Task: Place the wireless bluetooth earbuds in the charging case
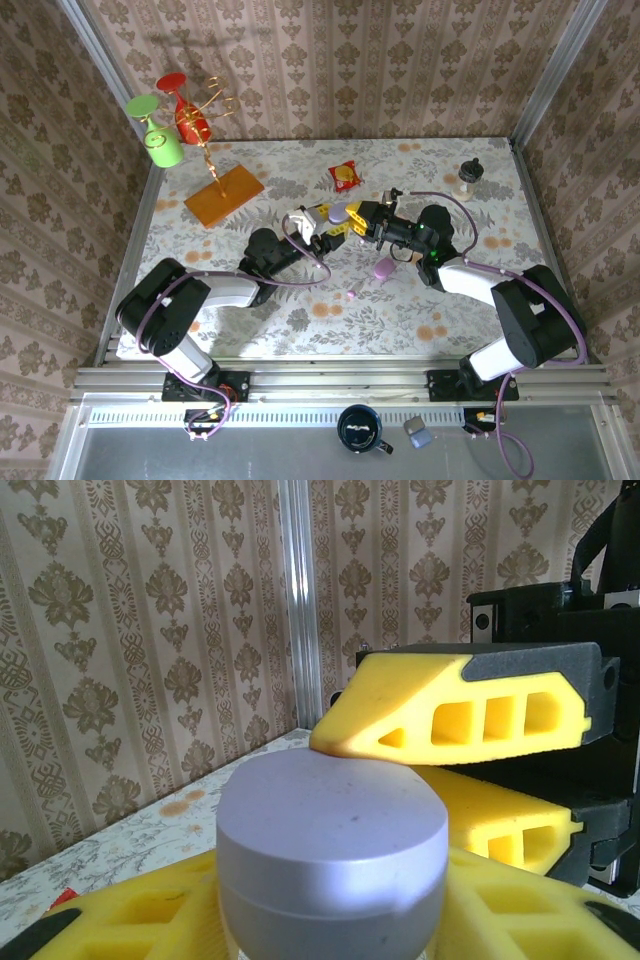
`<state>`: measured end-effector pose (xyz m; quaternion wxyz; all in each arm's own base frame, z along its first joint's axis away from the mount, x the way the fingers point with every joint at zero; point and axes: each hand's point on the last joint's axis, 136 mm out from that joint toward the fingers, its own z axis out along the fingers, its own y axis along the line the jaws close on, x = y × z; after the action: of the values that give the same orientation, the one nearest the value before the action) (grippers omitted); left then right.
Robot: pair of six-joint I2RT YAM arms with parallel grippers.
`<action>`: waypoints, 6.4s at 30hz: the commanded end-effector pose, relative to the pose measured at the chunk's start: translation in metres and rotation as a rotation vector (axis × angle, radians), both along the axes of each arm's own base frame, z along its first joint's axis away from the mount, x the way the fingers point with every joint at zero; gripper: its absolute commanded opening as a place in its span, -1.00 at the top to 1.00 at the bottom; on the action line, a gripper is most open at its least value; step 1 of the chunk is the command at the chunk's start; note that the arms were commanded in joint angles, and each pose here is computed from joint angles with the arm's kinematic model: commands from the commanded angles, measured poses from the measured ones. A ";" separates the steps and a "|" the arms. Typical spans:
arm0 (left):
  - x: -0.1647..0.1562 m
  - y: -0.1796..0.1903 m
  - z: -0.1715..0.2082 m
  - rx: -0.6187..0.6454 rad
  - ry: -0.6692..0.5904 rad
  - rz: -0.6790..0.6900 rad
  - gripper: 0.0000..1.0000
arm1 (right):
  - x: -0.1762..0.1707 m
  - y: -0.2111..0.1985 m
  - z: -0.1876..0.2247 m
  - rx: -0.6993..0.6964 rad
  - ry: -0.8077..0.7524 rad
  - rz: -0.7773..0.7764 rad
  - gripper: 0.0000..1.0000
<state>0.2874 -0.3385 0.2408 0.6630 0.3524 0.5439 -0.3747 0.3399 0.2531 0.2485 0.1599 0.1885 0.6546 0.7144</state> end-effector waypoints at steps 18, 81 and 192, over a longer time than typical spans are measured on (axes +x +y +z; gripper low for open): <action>-0.001 -0.006 0.025 -0.084 0.010 -0.030 0.20 | -0.004 -0.001 0.003 -0.020 -0.037 0.010 1.00; -0.100 0.025 0.015 -0.021 0.063 -0.471 0.46 | -0.055 -0.006 0.054 -1.050 -1.034 -0.093 -0.51; 0.000 0.205 -0.013 -0.128 0.158 0.270 0.54 | 0.007 0.035 -0.172 -1.814 -0.358 0.291 -0.40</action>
<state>0.2913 -0.1351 0.2202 0.6734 0.1976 0.6245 -0.3428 0.3461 0.2780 0.0483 0.2257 -0.2163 0.9462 -0.0831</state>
